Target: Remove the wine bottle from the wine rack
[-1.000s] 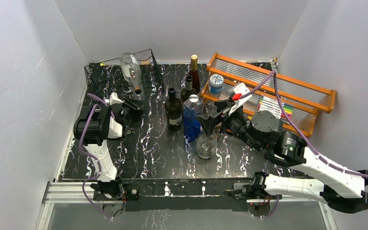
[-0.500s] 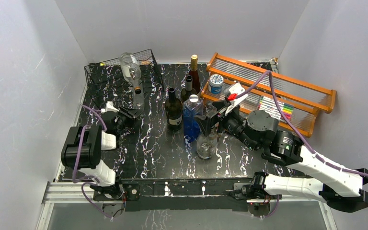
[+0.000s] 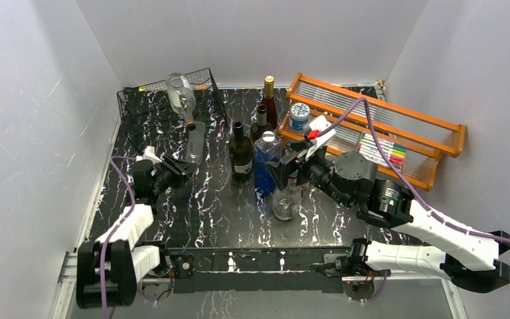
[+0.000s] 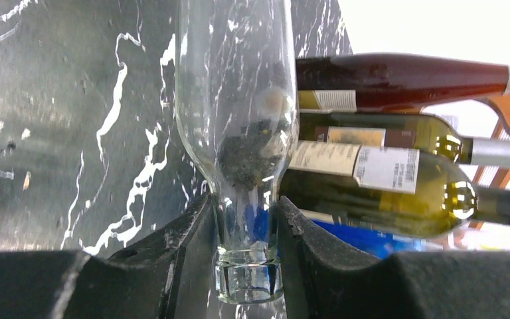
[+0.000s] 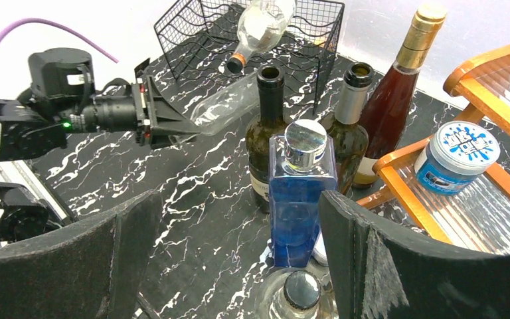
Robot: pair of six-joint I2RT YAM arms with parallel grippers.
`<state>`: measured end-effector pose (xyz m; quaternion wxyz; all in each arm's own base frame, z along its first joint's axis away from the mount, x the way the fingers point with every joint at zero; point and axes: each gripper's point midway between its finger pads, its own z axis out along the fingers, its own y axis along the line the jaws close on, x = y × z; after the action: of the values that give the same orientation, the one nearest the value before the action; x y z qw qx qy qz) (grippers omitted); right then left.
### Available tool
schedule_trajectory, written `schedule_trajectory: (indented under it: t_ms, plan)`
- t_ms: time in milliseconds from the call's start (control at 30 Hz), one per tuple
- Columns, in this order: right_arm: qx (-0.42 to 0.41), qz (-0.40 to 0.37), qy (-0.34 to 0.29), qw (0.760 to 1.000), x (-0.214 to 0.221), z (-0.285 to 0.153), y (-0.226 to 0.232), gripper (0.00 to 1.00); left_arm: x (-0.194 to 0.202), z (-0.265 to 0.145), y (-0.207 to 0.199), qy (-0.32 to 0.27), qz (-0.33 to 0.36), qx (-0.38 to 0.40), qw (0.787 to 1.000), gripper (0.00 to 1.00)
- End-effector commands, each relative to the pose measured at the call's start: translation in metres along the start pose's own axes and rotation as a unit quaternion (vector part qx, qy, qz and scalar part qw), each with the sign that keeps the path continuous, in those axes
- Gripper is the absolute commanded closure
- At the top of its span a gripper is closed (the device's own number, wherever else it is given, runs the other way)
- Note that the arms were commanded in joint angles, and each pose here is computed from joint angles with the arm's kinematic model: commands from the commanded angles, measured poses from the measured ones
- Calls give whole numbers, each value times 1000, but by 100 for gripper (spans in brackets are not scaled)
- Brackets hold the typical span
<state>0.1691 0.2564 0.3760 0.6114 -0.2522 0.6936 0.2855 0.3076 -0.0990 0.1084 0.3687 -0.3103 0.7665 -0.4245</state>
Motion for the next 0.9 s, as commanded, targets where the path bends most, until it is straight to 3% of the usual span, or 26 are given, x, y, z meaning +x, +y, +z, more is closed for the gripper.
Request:
schedule_trajectory:
  t_ms: [0,333,667,867]
  plan:
    - [-8,10,-30,999,-17,3,5,2,11,-28,-12,33,40,-18,999,100]
    - [-40,-34,-6,999,-12,28,26,2,42,-70,-7,125,51,-97,986,100]
    - [-174,-98,31,979,13,64,85,2,41,-106,-15,155,146,-171,962,100]
    - [-258,-150,61,952,50,84,117,2,58,-128,-20,190,244,-202,929,100]
